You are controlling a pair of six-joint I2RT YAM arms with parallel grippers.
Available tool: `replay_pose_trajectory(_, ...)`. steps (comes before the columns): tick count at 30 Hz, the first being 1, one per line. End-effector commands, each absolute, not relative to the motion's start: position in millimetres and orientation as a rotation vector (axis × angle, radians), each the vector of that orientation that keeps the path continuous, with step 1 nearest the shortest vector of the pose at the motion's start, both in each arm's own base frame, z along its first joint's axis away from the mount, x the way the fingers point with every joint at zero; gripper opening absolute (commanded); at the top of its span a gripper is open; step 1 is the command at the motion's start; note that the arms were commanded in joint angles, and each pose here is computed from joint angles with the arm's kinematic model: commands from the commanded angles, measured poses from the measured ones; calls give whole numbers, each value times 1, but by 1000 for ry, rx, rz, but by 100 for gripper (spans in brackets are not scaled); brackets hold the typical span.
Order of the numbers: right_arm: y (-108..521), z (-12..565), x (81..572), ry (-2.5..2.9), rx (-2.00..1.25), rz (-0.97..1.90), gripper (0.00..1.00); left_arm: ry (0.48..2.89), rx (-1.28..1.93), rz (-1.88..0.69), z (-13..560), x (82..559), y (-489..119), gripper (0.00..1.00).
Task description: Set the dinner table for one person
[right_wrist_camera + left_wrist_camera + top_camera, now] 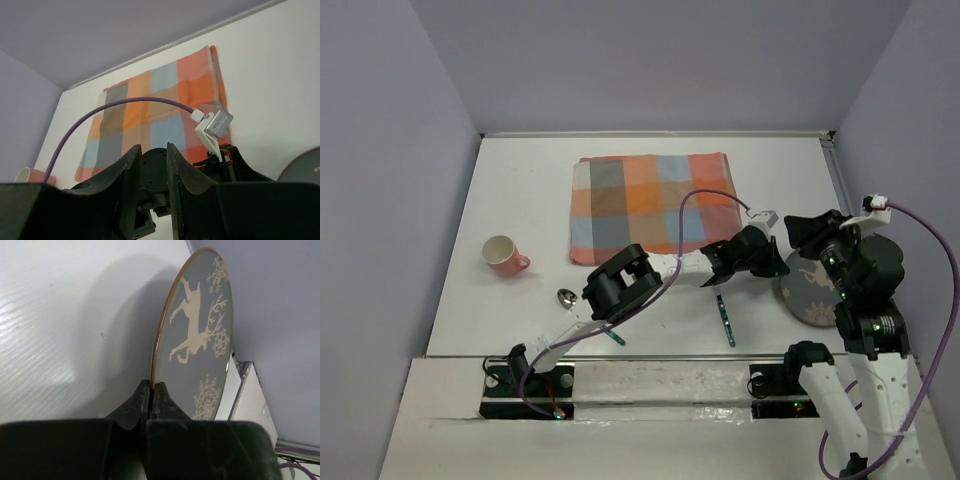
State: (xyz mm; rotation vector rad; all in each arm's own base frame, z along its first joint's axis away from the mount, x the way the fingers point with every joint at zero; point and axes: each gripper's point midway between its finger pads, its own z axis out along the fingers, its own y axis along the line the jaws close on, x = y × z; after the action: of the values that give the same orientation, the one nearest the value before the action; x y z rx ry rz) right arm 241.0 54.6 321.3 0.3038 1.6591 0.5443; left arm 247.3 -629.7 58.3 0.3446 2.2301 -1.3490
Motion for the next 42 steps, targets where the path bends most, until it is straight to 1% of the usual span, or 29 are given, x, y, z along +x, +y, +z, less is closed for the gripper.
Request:
replay_pose_trajectory(1, 58, 331, 245, 1618, 275, 567, 33, 2260, 443, -1237, 31, 240, -619, 0)
replay_pose_trajectory(2, 57, 332, 246, 1614, 278, 561, 33, 2262, 443, -1240, 31, 238, -615, 0)
replay_pose_trajectory(5, 51, 338, 245, 1590, 302, 537, 34, 2150, 434, -1337, 78, 240, -617, 0)
replay_pose_trajectory(6, 51, 340, 245, 1583, 303, 538, 34, 2144, 436, -1344, 81, 238, -612, 0)
replay_pose_trajectory(7, 52, 343, 246, 1583, 301, 544, 34, 2092, 422, -1379, 107, 240, -609, 0)
replay_pose_trajectory(9, 55, 345, 246, 1586, 288, 564, 36, 2015, 402, -1434, 137, 244, -604, 0)
replay_pose_trajectory(10, 57, 346, 246, 1585, 286, 572, 36, 1951, 378, -1472, 167, 251, -597, 0)
replay_pose_trajectory(11, 57, 348, 245, 1583, 281, 576, 36, 1948, 362, -1481, 169, 252, -588, 0)
replay_pose_trajectory(13, 58, 351, 244, 1575, 277, 578, 38, 1865, 318, -1552, 207, 261, -576, 0)
replay_pose_trajectory(15, 57, 358, 242, 1560, 270, 576, 39, 1849, 299, -1568, 213, 264, -564, 0)
replay_pose_trajectory(18, 59, 359, 242, 1564, 255, 575, 45, 1754, 250, -1661, 247, 266, -539, 0)
replay_pose_trajectory(21, 61, 354, 247, 1586, 249, 581, 49, 1691, 214, -1707, 266, 274, -519, 0)
replay_pose_trajectory(22, 63, 351, 247, 1596, 239, 587, 54, 1649, 216, -1722, 282, 273, -512, 0)
replay_pose_trajectory(25, 65, 345, 251, 1620, 229, 596, 59, 1607, 204, -1750, 292, 274, -494, 0)
replay_pose_trajectory(26, 66, 343, 252, 1628, 227, 597, 65, 1570, 191, -1782, 304, 272, -486, 0)
replay_pose_trajectory(27, 67, 343, 252, 1630, 214, 593, 68, 1553, 189, -1799, 309, 272, -480, 0)
replay_pose_trajectory(28, 67, 343, 253, 1635, 207, 592, 73, 1494, 180, -1815, 326, 275, -468, 0)
replay_pose_trajectory(29, 67, 344, 253, 1634, 199, 588, 76, 1472, 176, -1825, 333, 275, -460, 0)
replay_pose_trajectory(30, 67, 343, 252, 1636, 195, 586, 79, 1480, 162, -1826, 326, 276, -451, 0)
replay_pose_trajectory(31, 67, 341, 253, 1639, 191, 584, 84, 1446, 146, -1843, 333, 275, -441, 0)
replay_pose_trajectory(33, 69, 331, 256, 1665, 190, 592, 87, 1430, 94, -1816, 335, 283, -411, 0)
replay_pose_trajectory(34, 74, 328, 256, 1681, 171, 614, 88, 1431, 76, -1806, 334, 286, -400, 0)
replay_pose_trajectory(35, 77, 323, 258, 1696, 159, 630, 90, 1400, 73, -1799, 347, 283, -387, 0)
replay_pose_trajectory(36, 83, 313, 262, 1732, 141, 658, 90, 1428, 28, -1751, 333, 292, -370, 0)
replay_pose_trajectory(37, 85, 311, 264, 1739, 137, 669, 90, 1404, 19, -1727, 342, 289, -354, 0)
replay_pose_trajectory(38, 87, 308, 266, 1745, 131, 683, 90, 1409, 1, -1701, 339, 291, -343, 0)
replay_pose_trajectory(39, 90, 305, 267, 1750, 122, 700, 90, 1444, -37, -1649, 323, 297, -327, 0)
replay_pose_trajectory(42, 101, 300, 272, 1753, 96, 775, 91, 1455, -96, -1568, 315, 297, -290, 0)
